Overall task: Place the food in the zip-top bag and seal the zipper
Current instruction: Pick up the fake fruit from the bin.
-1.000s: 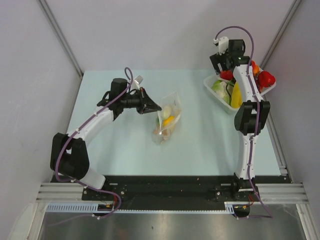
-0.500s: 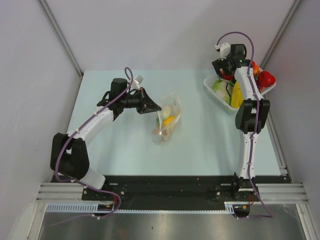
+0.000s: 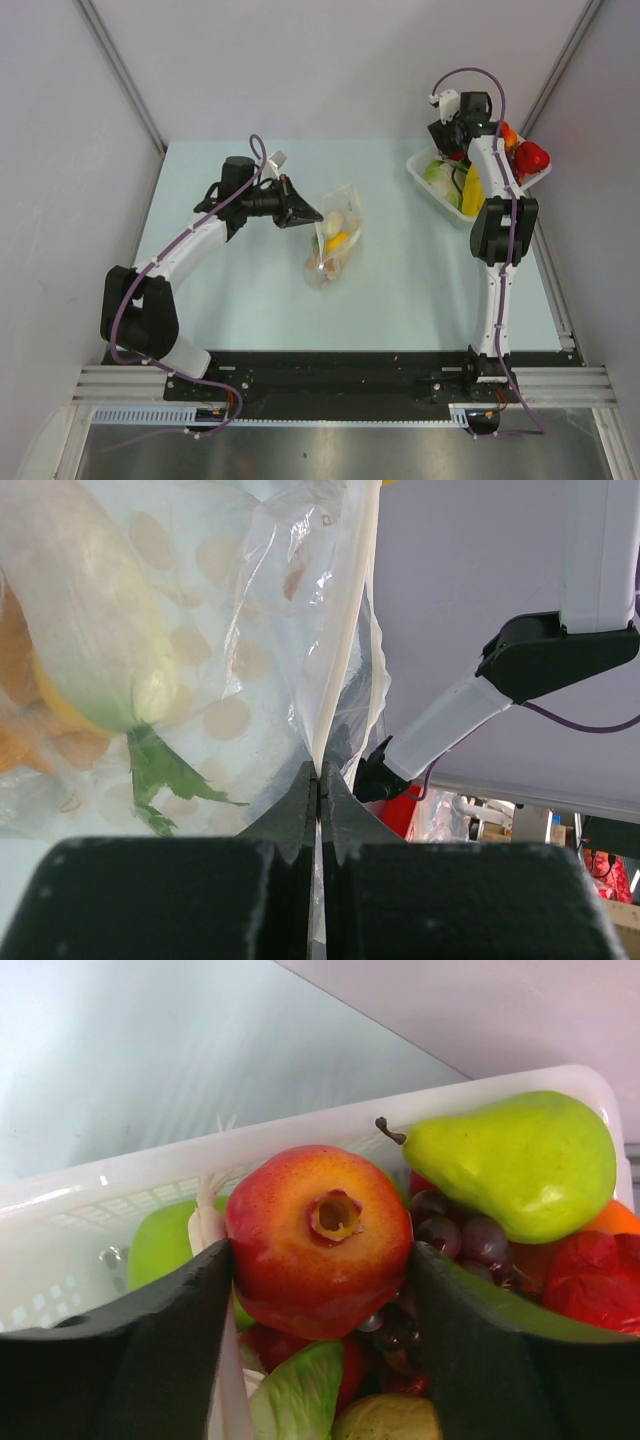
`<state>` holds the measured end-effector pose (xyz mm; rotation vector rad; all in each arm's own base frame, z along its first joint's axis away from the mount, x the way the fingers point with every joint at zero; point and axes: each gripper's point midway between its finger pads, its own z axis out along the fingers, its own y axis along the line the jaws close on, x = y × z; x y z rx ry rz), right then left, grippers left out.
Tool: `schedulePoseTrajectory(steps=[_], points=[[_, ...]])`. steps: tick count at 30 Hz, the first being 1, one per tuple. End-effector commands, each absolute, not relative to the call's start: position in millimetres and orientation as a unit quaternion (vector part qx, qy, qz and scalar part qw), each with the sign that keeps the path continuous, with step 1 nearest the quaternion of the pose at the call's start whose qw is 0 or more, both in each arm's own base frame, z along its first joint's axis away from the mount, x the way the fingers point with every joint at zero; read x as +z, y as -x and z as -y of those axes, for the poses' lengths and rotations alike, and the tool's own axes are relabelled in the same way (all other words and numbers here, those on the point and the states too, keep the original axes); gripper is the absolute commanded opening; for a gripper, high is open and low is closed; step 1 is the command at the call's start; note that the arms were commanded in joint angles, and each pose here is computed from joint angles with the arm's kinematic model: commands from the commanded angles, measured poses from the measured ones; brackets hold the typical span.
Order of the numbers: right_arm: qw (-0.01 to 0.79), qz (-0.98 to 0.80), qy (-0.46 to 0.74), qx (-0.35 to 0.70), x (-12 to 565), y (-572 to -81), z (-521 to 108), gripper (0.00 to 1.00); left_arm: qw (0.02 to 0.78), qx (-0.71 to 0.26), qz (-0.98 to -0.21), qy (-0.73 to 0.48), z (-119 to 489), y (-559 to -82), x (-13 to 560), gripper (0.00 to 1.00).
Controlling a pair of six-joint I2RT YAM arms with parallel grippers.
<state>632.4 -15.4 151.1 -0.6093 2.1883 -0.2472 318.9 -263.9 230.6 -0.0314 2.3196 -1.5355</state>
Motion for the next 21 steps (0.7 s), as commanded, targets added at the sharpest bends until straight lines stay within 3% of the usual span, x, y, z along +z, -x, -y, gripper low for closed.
schedulePoseTrajectory(steps=[1,5,11,17,21], points=[[0.432,-0.864,0.242,-0.095,162,-636,8,0.62,0.188,-0.552,-0.813,-0.008,265,-317,239,0.00],[0.467,-0.848,0.231,-0.094,200,-636,6,0.42,0.189,-0.550,-0.814,-0.011,264,-317,239,0.00],[0.539,-0.810,0.222,-0.065,284,-619,-11,0.29,0.189,-0.544,-0.818,-0.017,263,-314,237,0.00],[0.562,-0.772,0.295,0.023,333,-570,-74,0.23,0.194,-0.542,-0.817,-0.024,262,-314,241,0.00],[0.548,-0.740,0.366,0.136,352,-509,-135,0.23,0.195,-0.541,-0.817,-0.025,262,-313,243,0.00]])
